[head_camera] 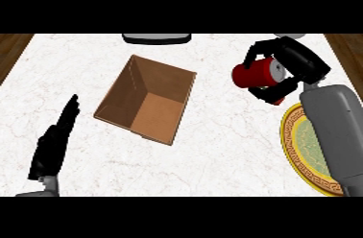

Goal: Pick the can from the plate and place it in the cardboard box

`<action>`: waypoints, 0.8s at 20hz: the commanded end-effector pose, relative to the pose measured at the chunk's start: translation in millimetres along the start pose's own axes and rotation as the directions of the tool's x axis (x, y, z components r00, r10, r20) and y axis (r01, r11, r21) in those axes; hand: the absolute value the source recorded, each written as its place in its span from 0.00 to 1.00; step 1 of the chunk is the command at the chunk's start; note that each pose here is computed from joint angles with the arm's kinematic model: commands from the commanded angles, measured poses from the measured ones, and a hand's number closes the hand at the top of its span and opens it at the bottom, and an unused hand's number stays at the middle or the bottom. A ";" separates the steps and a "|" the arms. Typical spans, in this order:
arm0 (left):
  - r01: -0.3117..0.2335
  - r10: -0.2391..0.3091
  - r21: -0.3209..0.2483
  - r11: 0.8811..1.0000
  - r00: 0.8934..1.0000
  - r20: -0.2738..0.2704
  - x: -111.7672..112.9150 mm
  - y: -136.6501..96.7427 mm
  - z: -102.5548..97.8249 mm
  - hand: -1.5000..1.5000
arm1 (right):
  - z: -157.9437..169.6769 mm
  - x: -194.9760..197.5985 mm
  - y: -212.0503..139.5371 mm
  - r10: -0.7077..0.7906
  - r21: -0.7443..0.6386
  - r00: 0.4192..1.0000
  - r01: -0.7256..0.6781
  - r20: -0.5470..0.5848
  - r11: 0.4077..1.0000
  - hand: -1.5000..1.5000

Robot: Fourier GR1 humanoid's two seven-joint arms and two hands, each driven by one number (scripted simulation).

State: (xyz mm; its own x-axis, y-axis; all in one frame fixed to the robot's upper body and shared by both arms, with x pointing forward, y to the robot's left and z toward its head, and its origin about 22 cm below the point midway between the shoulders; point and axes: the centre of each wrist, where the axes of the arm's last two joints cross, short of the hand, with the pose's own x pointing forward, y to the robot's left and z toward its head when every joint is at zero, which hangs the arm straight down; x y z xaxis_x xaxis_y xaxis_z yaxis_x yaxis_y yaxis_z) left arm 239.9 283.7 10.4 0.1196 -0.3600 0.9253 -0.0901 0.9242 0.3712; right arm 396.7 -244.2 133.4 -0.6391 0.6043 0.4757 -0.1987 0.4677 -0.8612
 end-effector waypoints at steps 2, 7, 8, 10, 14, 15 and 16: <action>0.016 -0.016 0.021 1.000 1.000 0.014 1.3 12.2 -7.0 0.50 | -19.8 39.9 -2.5 -0.135 -0.017 0.978 0.139 0.161 0.990 1.00; 0.020 -0.020 0.016 1.000 1.000 -0.006 6.0 12.4 -5.0 0.50 | -31.1 82.8 -26.6 -0.147 -0.006 0.973 0.150 0.176 0.989 1.00; -0.001 0.001 0.006 1.000 1.000 -0.016 -3.3 -12.5 -19.2 0.50 | -66.6 98.4 -20.3 -0.158 -0.004 0.975 0.161 0.157 0.987 1.00; -0.001 0.001 0.005 1.000 1.000 -0.003 3.9 10.2 -0.4 0.50 | -65.0 108.4 -8.6 -0.143 0.015 0.978 0.142 0.150 0.990 1.00; -0.014 0.014 -0.007 1.000 1.000 0.004 2.4 -10.0 4.9 0.50 | -93.2 146.5 22.8 -0.136 0.027 0.985 0.134 0.106 0.991 1.00; -0.010 0.010 -0.022 1.000 1.000 0.006 3.9 -9.0 10.6 0.50 | -103.1 147.0 24.9 -0.118 0.032 0.987 0.115 0.109 0.993 1.00; -0.008 0.008 0.002 1.000 1.000 -0.016 1.2 4.9 -9.5 0.50 | -101.1 152.4 16.3 -0.122 0.041 0.985 0.118 0.119 0.992 1.00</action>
State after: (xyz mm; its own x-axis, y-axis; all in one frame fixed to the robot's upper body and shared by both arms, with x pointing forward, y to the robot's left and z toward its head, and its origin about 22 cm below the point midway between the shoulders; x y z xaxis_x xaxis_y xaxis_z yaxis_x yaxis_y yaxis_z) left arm 239.2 281.4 9.9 0.1225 -0.3559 0.9265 -0.0870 0.9260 0.3673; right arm 377.3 -108.8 204.1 -0.6924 0.4546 0.5602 -0.2967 0.5283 -0.7955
